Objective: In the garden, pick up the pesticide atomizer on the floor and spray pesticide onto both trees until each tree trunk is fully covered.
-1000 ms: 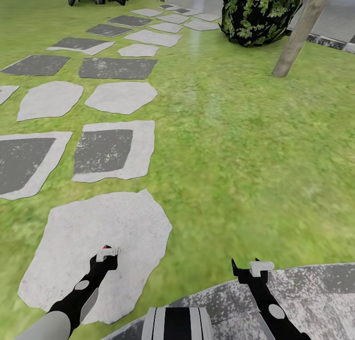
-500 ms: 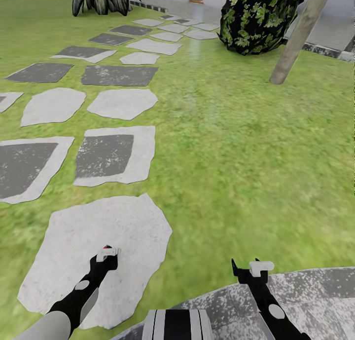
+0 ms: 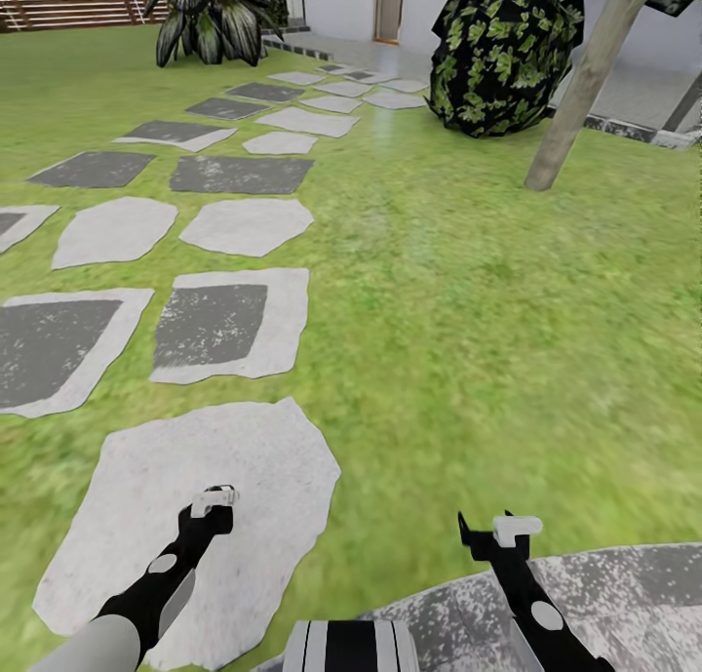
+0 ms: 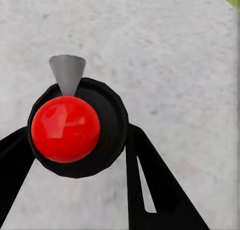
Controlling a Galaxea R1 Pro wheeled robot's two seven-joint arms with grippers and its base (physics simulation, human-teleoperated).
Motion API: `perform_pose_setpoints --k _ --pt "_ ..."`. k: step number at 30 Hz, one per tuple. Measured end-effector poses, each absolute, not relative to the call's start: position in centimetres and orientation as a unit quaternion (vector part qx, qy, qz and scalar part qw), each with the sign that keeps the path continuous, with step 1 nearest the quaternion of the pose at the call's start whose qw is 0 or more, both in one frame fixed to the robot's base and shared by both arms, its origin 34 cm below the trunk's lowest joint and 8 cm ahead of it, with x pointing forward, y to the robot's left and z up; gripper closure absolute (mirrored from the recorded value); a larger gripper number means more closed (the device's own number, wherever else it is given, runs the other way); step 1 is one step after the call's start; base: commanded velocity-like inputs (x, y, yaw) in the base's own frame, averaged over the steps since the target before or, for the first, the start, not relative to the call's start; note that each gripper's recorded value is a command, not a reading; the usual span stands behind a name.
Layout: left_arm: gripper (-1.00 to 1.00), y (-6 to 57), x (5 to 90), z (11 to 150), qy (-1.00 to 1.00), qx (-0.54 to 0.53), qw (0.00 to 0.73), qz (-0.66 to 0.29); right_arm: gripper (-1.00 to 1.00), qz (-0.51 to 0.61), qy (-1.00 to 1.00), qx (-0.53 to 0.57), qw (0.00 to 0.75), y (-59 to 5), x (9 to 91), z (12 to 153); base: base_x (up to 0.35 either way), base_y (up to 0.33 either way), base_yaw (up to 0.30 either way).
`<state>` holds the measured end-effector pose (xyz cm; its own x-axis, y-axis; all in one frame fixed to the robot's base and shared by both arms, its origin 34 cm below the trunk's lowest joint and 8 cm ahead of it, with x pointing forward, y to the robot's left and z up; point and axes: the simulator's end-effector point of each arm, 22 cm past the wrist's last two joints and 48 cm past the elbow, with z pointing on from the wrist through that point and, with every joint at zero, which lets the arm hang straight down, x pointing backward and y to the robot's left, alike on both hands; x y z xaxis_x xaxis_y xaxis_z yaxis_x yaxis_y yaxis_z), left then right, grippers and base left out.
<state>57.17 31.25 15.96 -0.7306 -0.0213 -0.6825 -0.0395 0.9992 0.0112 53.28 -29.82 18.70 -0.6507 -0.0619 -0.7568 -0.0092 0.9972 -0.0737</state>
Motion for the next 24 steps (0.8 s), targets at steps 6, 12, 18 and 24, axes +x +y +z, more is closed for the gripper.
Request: perform_pose_setpoints --k 6,12,18,24 --pt "1.00 31.1 58.0 17.2 0.926 -0.016 0.378 0.012 -1.00 -0.032 0.903 -0.019 0.429 -29.8 54.1 19.9 0.000 0.000 0.000" --pt "1.00 31.1 58.8 18.5 0.921 -0.016 0.389 0.011 -1.00 -0.032 0.897 -0.019 0.440 -29.8 54.8 21.1 0.000 0.000 0.000" --pt "1.00 31.2 59.2 19.6 0.918 -0.016 0.396 0.011 -1.00 -0.032 0.892 -0.019 0.450 -29.8 55.5 22.3 0.000 0.000 0.000" --pt "1.00 31.3 58.9 20.4 0.916 -0.015 0.400 0.012 -1.00 -0.032 0.887 -0.019 0.461 -29.7 56.1 23.5 0.000 0.000 0.000"
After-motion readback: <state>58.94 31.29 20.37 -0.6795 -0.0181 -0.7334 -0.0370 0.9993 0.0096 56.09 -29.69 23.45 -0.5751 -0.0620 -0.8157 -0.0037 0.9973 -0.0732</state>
